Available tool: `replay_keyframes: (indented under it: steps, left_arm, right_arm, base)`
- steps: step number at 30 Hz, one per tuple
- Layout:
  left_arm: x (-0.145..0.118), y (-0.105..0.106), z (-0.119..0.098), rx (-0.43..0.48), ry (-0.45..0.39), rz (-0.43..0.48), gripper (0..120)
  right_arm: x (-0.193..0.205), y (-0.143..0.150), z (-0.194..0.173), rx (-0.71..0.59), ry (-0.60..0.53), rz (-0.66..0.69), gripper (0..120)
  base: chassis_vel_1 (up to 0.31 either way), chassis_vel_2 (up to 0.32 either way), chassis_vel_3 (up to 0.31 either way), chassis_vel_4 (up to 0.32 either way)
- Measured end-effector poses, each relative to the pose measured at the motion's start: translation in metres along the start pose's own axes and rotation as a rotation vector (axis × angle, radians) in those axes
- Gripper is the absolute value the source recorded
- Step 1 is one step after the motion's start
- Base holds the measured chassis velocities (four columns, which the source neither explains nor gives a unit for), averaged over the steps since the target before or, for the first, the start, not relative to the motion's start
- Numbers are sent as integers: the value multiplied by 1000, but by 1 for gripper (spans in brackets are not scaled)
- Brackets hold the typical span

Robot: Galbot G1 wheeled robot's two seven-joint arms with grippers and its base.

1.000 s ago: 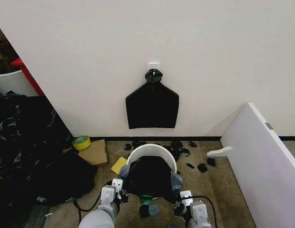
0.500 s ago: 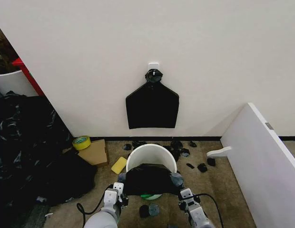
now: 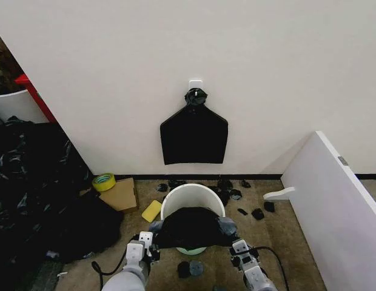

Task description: Place the garbage bag over the trash bin.

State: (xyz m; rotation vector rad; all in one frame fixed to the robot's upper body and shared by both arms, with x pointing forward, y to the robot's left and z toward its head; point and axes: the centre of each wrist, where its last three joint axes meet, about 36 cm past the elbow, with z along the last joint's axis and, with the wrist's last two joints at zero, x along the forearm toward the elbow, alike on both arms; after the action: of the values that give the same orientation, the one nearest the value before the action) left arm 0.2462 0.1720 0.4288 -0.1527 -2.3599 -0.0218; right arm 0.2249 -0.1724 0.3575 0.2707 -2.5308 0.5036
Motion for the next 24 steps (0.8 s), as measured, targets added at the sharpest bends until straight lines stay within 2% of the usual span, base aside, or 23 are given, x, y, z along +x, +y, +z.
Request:
replay_keyframes:
  steps: [6, 9, 11, 17, 19, 24]
  left_arm:
    - [38, 1, -5, -2, 1, 23, 53]
    - [63, 3, -16, 3, -31, 27, 68]
    - [64, 3, -18, 4, -36, 27, 72]
    - [75, 5, -39, 30, -116, 33, 97]
    - [75, 5, -39, 32, -118, 33, 98]
    - [75, 4, -41, 41, -124, 31, 100]
  right_arm:
    - [3, 3, -2, -19, 5, -12, 0]
    - [11, 5, -6, -52, -1, -20, 1]
    - [12, 5, -7, -59, -2, -21, 1]
    - [50, -2, -34, -190, -11, -80, 29]
    - [56, -4, -37, -204, -13, -88, 31]
    - [89, -18, -54, -241, -10, -117, 53]
  base:
    - [0, 0, 0, 0]
    - [0, 0, 0, 0]
    - [0, 0, 0, 0]
    - [0, 0, 0, 0]
    - [0, 0, 0, 0]
    - [0, 0, 0, 0]
